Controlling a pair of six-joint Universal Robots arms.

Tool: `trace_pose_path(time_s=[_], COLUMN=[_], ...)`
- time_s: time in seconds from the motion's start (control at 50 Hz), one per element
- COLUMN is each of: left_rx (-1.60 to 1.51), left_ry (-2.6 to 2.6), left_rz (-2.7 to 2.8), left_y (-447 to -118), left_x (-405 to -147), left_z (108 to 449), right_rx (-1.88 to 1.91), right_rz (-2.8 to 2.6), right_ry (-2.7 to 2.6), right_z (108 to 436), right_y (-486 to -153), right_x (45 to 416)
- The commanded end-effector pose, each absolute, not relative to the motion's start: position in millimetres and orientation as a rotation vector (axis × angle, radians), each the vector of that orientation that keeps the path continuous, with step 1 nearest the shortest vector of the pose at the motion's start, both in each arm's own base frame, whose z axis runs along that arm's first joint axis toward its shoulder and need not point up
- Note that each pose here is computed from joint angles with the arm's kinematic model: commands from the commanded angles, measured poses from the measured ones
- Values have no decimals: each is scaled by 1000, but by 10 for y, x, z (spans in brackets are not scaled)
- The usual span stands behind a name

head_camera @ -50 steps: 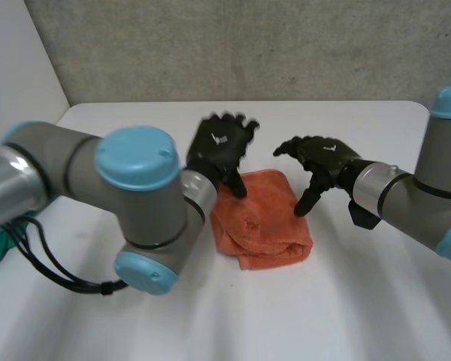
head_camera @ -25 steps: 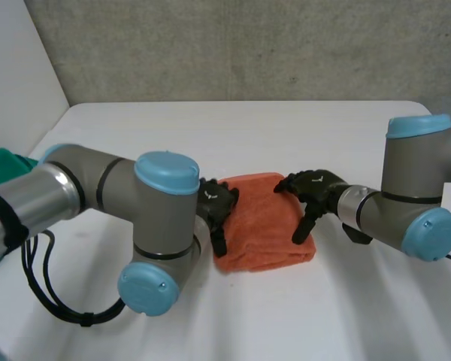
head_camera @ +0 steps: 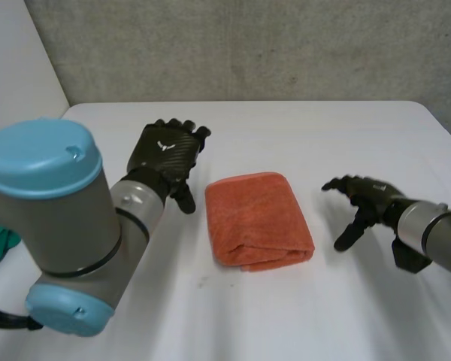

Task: Fold the laundry.

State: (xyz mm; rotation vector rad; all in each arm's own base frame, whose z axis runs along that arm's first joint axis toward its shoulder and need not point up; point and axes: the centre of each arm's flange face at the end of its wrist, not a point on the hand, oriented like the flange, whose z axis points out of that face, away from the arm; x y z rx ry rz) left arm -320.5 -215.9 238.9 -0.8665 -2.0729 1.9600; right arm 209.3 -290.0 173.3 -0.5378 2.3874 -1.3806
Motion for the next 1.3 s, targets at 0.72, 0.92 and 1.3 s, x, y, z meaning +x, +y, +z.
trace_pose_path(time_s=[0.72,0.92,1.3], left_rx=[-756,-773,-871], left_ry=[-2189,-2153,-1748], left_rz=[1847,1839,1819], left_y=[-2059,-2060,-2120], left_x=[-2906,-2938,-3364], left_z=[2113,2124,2659], right_rx=[-641,-649,-778], right_rz=[-1144,-1201,-1423], right_ry=[2216,2165,2051], right_z=[1174,1197,1384], right_y=[-2860,-3044,-3529], right_x=[2943,3095,3244])
